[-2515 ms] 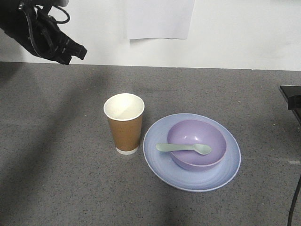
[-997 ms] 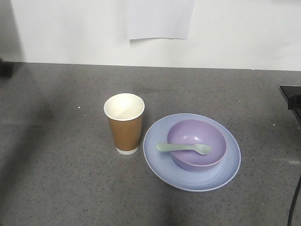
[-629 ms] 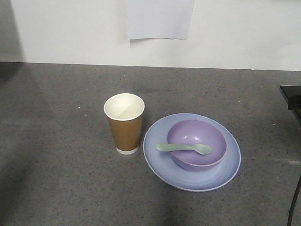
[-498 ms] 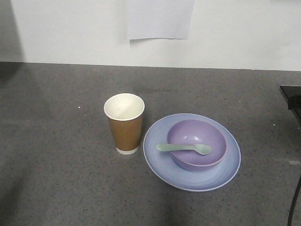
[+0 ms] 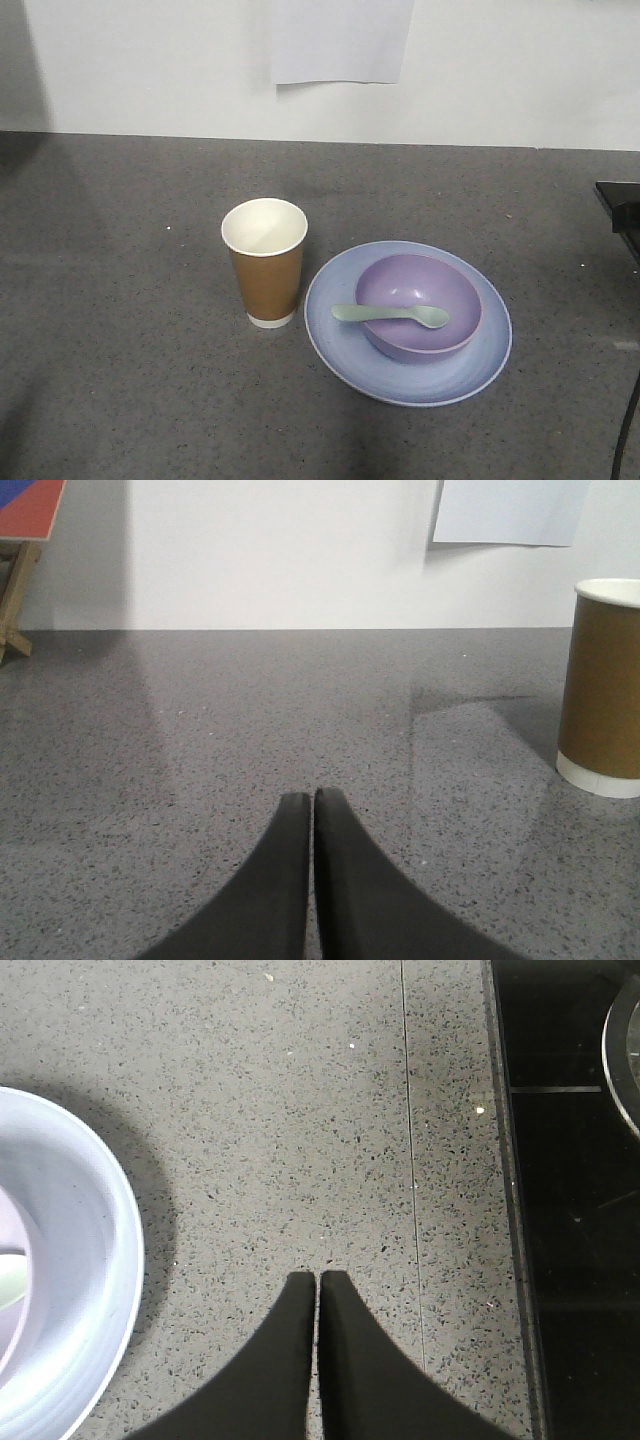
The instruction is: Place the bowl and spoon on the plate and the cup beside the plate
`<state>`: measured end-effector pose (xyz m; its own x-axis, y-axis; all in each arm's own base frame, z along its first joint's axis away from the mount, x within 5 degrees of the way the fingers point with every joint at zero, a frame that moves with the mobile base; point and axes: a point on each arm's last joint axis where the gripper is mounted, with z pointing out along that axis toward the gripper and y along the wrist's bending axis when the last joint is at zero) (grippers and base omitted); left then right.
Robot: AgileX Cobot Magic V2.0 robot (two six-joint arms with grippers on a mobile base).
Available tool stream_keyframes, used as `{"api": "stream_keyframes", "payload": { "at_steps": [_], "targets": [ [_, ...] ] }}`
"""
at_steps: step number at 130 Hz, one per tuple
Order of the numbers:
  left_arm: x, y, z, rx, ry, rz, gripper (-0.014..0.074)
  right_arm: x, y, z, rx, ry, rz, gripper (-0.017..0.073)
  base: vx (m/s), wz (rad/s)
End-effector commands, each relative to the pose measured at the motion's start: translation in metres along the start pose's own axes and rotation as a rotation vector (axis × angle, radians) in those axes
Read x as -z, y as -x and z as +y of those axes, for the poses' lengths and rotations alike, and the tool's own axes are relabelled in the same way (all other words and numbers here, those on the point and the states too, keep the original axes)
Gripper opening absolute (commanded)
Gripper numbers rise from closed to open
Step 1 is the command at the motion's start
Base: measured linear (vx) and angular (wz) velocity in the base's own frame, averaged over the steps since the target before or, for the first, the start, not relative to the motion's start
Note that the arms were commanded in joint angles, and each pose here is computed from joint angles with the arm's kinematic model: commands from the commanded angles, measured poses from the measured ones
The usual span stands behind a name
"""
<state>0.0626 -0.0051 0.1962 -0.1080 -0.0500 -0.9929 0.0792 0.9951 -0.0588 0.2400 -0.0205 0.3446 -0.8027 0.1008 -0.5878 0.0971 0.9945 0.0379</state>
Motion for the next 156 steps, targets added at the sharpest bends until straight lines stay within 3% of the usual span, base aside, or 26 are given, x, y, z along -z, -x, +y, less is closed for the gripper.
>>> {"api": "stream_keyframes", "payload": {
  "at_steps": [1, 13, 67, 92, 156],
  "targets": [
    [-0.0008, 0.0045, -0.0012, -0.001, -0.017, -0.129, -0.0008, 0.0140, 0.0086, -0.0007, 0.008, -0.001, -0.094, -0.0001, 0.00, 0.00],
    [0.0015, 0.0057, -0.0011, 0.011, -0.017, -0.149, -0.0008, 0.0140, 0.0086, -0.0007, 0.008, -0.001, -0.094, -0.0001, 0.00, 0.00],
    [0.0079, 0.0060, -0.0008, -0.074, -0.008, -0.189, -0.0008, 0.0140, 0.0085, -0.0007, 0.008, -0.001, -0.093, -0.0001, 0.00, 0.00],
    [0.0080, 0.0063, -0.0008, -0.049, -0.011, -0.193, -0.0008, 0.0140, 0.0085, -0.0007, 0.008, -0.001, -0.093, -0.0001, 0.00, 0.00],
    [0.0078, 0.0056, -0.0008, -0.049, -0.011, -0.182, -0.0008, 0.0140, 0.0086, -0.0007, 0.008, -0.001, -0.094, -0.0001, 0.00, 0.00]
  ]
}}
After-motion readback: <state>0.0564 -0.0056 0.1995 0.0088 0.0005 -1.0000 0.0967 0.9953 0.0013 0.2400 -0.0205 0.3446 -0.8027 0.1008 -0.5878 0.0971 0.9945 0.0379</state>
